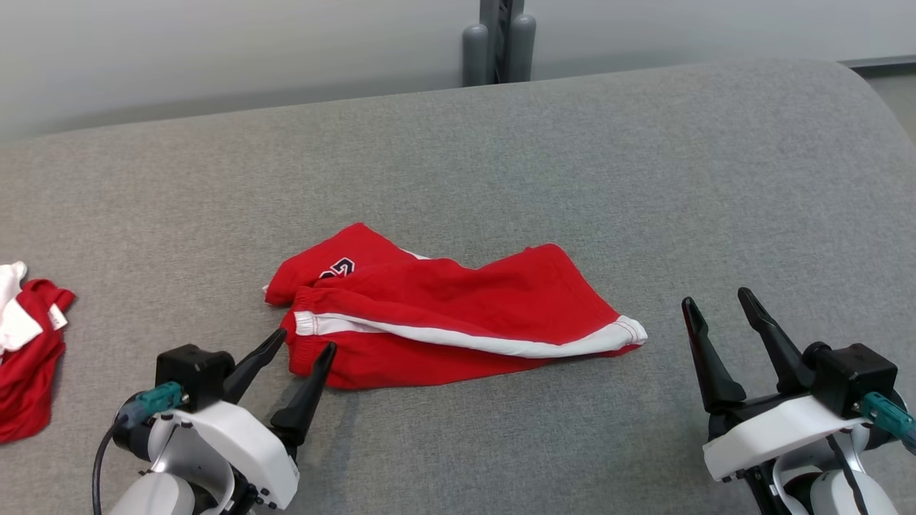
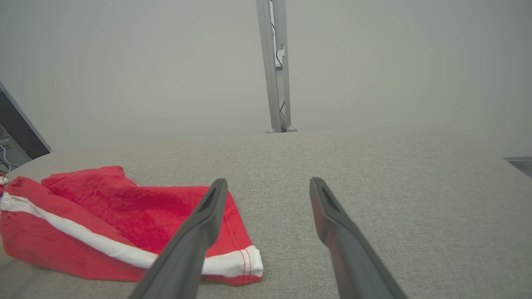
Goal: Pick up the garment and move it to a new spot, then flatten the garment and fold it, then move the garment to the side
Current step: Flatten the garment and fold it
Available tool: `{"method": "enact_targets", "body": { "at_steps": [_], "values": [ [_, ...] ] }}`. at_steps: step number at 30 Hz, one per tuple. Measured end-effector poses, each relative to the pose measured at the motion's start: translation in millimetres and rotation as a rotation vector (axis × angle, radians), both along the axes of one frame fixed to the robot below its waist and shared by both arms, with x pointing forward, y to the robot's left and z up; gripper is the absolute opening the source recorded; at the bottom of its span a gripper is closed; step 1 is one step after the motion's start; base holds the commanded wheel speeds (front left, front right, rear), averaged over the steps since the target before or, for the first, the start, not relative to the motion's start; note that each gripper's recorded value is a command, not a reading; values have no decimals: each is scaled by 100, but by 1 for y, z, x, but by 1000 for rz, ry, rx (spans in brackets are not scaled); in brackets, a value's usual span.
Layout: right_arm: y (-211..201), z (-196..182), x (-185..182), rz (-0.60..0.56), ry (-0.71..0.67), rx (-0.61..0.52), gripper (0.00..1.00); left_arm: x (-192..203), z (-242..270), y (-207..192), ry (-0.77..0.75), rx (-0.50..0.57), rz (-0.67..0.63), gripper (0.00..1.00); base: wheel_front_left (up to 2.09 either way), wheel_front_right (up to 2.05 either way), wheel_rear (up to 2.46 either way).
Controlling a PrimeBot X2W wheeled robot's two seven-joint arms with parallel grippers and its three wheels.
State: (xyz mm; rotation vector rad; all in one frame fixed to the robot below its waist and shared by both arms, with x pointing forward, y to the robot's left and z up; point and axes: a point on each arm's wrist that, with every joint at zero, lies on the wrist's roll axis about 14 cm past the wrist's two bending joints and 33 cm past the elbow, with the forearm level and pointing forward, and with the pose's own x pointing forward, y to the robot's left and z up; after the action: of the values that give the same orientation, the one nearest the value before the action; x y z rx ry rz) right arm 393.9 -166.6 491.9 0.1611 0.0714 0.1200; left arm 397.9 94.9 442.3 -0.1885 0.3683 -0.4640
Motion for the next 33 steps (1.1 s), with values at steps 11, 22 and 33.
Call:
{"method": "enact_targets", "body": {
  "at_steps": [11, 22, 33],
  "values": [
    [-16, -20, -5, -54, 60, 8, 100, 17, -8, -12, 25, -9, -52, 0, 0, 0, 0],
    [-15, -62, -8, -32, 202, 8, 100, 21, -7, -12, 12, -19, -55, 0, 0, 0, 0],
    [32, -91, 13, 120, 281, 30, 100, 23, -10, -8, 7, -17, -44, 0, 0, 0, 0]
  ]
}}
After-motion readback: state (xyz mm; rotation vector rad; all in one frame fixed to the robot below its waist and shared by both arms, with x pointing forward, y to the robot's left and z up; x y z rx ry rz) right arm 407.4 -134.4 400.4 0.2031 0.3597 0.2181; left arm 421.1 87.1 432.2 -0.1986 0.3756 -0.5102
